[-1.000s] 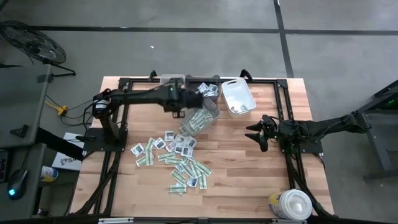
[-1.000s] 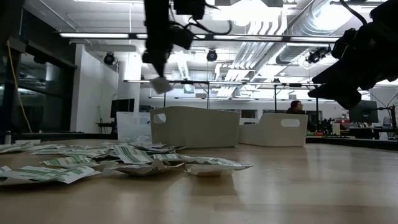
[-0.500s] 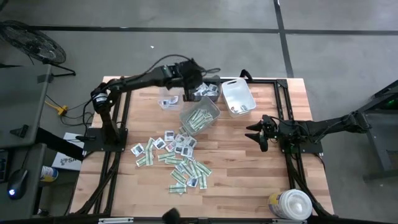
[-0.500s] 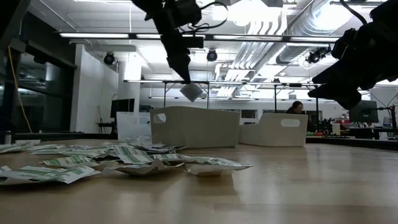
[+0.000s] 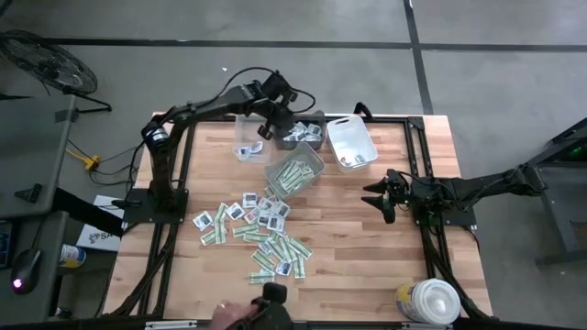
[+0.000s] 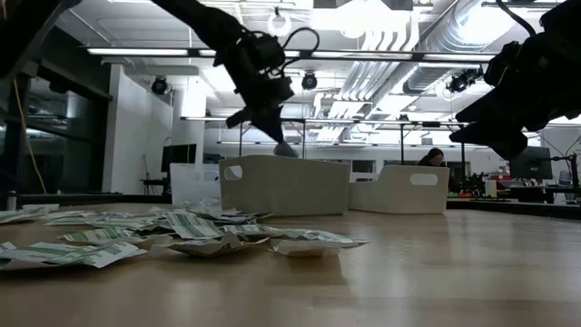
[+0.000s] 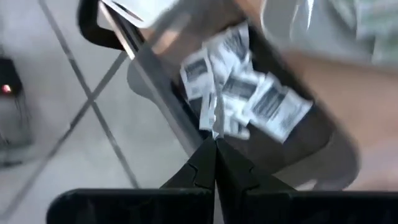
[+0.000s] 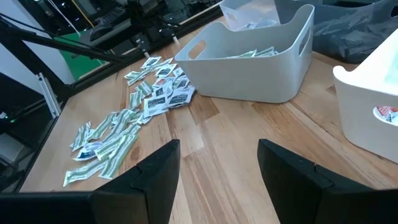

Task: Pick & Place First Aid Supplies
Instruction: Put the towelette pack into the black bin

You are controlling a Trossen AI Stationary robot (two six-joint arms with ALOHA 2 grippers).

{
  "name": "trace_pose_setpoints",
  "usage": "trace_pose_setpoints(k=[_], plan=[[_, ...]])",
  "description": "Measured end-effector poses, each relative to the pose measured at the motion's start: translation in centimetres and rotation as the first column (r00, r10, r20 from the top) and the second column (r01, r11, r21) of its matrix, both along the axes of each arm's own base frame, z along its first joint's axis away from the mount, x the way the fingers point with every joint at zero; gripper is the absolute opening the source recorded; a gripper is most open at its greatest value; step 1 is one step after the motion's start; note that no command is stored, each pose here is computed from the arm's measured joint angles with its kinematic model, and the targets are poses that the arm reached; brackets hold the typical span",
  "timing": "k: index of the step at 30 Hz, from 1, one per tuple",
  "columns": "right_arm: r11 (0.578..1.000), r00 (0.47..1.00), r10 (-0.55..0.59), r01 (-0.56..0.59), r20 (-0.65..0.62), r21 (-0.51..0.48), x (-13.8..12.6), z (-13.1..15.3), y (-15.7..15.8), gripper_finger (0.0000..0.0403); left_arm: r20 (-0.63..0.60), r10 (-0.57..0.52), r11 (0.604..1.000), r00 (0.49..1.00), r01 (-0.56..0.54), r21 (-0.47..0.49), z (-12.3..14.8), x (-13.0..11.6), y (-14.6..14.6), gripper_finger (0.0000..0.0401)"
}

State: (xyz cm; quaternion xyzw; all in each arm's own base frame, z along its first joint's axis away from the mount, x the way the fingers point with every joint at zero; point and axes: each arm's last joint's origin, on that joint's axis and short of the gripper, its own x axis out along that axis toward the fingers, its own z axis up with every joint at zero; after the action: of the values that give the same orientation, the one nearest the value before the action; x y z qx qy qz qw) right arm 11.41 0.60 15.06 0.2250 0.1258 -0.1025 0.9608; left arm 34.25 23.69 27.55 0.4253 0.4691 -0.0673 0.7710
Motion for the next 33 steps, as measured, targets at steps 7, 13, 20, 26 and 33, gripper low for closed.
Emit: trace_pose_setpoints(k=[7, 13, 20, 26, 33], plan=[[1.0, 1.0, 0.0, 0.0, 0.0, 0.0, 0.0, 0.0, 0.0, 0.0208, -0.142, -0.187, 0.975, 0.972, 0.201, 0.093, -2.0, -0.3, 1.5, 0.0], [1.0, 1.0, 0.0, 0.0, 0.0, 0.0, 0.0, 0.0, 0.0, 0.0208, -0.271, -0.33, 0.911, 0.904, 0.38, 0.159, -3.0, 0.0, 1.3, 0.0004], [1.0, 1.0, 0.0, 0.0, 0.0, 0.0, 0.0, 0.0, 0.0, 0.0208, -0.3, -0.366, 0.882, 0.881, 0.431, 0.189, -3.0, 0.2, 1.2, 0.0053], [1.0, 1.0, 0.0, 0.0, 0.0, 0.0, 0.0, 0.0, 0.0, 0.0208, -0.32, -0.303, 0.907, 0.898, 0.374, 0.192, -3.0, 0.2, 1.1, 0.0131], [1.0, 1.0, 0.0, 0.0, 0.0, 0.0, 0.0, 0.0, 0.0, 0.0208, -0.258, -0.043, 0.986, 0.965, 0.083, 0.147, 0.0, -1.4, -0.6, 0.0146]])
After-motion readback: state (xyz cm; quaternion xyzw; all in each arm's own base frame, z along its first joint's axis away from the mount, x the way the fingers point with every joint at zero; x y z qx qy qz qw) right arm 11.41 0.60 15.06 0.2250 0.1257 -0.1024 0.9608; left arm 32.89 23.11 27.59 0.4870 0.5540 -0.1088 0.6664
